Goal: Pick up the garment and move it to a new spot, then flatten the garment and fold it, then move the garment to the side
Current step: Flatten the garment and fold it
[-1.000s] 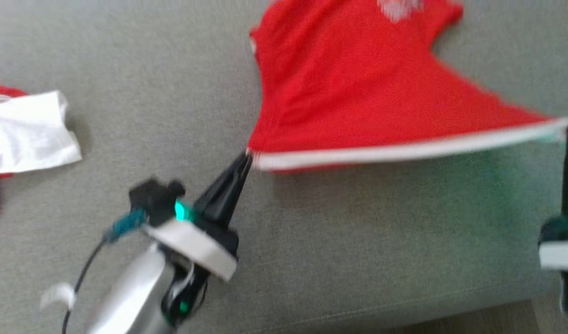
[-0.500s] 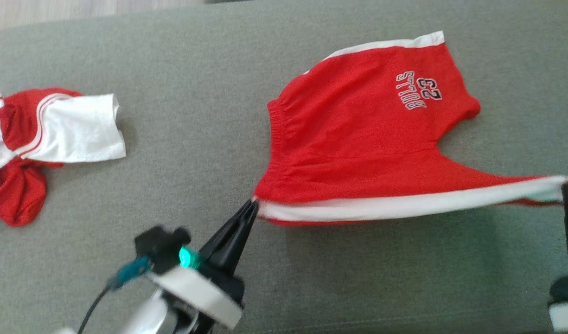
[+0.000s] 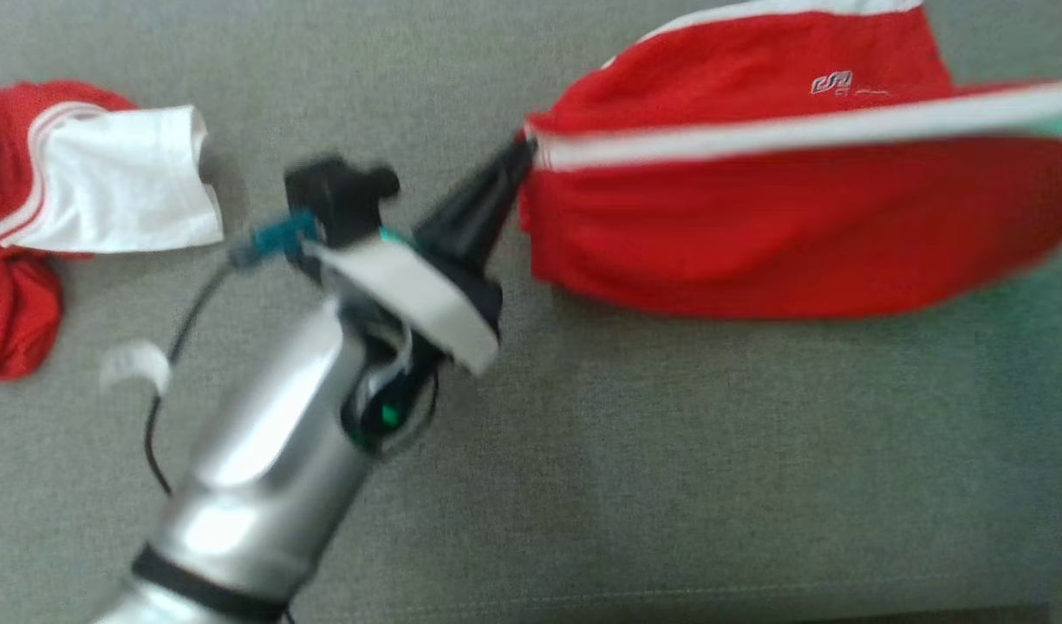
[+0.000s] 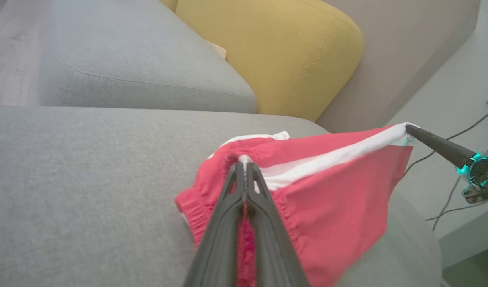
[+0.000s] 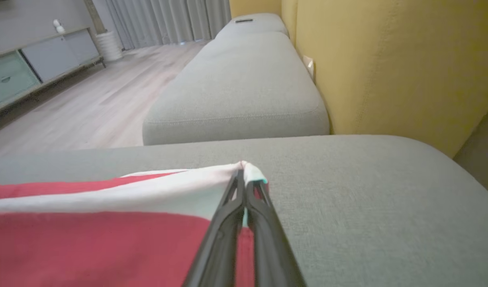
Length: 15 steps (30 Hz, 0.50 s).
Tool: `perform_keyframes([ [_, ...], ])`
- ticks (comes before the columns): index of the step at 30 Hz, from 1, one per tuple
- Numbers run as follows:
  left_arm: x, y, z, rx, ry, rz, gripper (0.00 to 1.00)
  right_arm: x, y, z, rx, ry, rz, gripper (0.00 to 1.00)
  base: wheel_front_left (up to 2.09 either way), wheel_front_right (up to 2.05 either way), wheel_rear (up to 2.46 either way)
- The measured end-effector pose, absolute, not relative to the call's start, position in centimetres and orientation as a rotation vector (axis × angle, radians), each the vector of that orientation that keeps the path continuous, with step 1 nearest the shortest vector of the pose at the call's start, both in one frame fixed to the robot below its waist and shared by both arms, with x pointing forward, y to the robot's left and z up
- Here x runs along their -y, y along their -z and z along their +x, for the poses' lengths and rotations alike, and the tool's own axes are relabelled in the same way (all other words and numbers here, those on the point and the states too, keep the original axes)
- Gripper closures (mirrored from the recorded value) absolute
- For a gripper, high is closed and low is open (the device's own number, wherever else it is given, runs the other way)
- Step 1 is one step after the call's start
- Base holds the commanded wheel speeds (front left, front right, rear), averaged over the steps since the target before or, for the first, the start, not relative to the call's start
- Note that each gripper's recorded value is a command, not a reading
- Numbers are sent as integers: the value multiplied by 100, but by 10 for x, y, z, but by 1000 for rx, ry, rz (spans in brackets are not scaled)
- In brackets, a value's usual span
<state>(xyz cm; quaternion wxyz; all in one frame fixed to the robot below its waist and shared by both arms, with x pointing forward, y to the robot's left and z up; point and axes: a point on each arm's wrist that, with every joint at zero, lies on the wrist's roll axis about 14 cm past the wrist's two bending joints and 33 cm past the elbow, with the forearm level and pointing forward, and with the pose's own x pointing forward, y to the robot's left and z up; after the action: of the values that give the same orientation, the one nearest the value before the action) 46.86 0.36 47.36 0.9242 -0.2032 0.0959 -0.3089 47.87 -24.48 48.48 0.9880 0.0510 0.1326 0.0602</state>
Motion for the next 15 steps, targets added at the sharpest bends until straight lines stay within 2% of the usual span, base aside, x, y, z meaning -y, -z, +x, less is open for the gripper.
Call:
perform_keyframes([
  [5, -10, -459, 504, -232, 602, -374, 100, 236, -470, 517, -323, -172, 75, 100, 0, 0, 0],
  [15, -12, -433, 536, -284, 572, -324, 100, 221, -442, 569, -412, -223, 8, 100, 0, 0, 0],
])
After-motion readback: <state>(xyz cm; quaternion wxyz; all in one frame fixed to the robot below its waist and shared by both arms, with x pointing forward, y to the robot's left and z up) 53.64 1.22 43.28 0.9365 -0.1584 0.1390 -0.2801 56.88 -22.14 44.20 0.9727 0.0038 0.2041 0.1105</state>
